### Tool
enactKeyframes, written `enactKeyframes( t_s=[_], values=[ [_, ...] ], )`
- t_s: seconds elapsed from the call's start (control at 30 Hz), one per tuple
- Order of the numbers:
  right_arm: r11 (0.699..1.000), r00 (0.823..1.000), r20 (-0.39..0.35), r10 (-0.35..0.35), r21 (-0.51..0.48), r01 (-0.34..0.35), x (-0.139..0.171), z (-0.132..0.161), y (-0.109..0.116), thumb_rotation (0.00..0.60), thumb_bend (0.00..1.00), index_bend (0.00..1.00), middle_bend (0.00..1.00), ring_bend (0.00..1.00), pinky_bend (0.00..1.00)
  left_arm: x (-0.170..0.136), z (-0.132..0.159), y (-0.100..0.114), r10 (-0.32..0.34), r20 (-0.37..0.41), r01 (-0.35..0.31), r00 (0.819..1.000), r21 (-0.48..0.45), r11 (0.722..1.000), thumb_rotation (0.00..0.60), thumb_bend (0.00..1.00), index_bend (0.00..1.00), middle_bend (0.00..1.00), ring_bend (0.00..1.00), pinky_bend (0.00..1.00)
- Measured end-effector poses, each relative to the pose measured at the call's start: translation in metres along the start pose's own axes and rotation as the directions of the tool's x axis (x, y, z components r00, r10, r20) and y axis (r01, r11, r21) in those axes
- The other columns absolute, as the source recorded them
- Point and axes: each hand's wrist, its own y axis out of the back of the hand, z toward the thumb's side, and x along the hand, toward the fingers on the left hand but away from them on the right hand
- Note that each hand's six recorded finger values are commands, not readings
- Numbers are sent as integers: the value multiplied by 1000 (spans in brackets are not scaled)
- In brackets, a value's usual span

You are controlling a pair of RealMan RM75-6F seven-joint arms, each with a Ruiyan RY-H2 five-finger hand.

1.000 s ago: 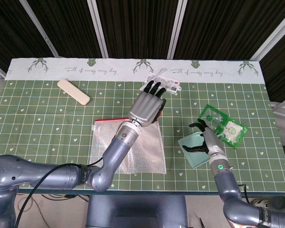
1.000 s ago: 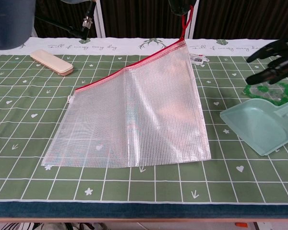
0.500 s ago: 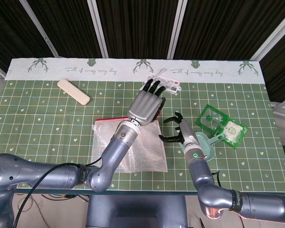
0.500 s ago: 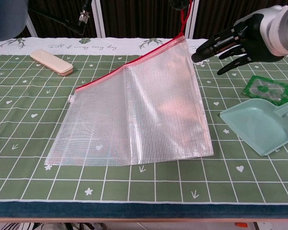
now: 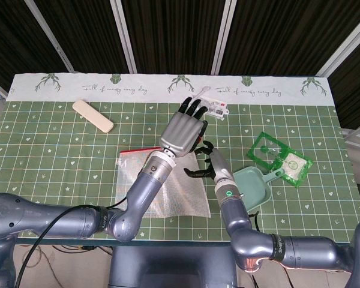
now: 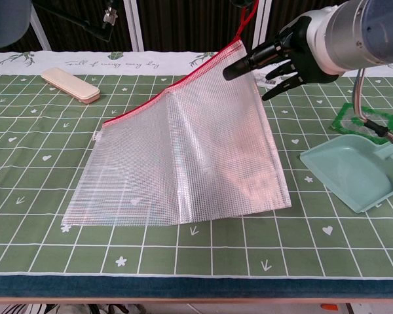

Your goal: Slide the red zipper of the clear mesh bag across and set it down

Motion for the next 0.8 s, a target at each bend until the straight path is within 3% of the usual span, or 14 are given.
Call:
enactKeyframes(
  t_s=[0.37, 0.8],
  values=[
    [999, 999, -10, -32, -21, 32, -5, 9, 1, 600, 317, 543, 148, 0, 223, -3, 0, 3, 3, 9, -3, 1000, -6, 1000, 600, 464, 628, 162, 0, 0],
    [998, 998, -18, -59, -36, 58, -8, 14, 5, 600, 332, 555, 159, 0, 223, -6, -4, 5, 1, 6, -1, 1000, -17, 1000, 600, 464, 627, 162, 0, 0]
  ],
)
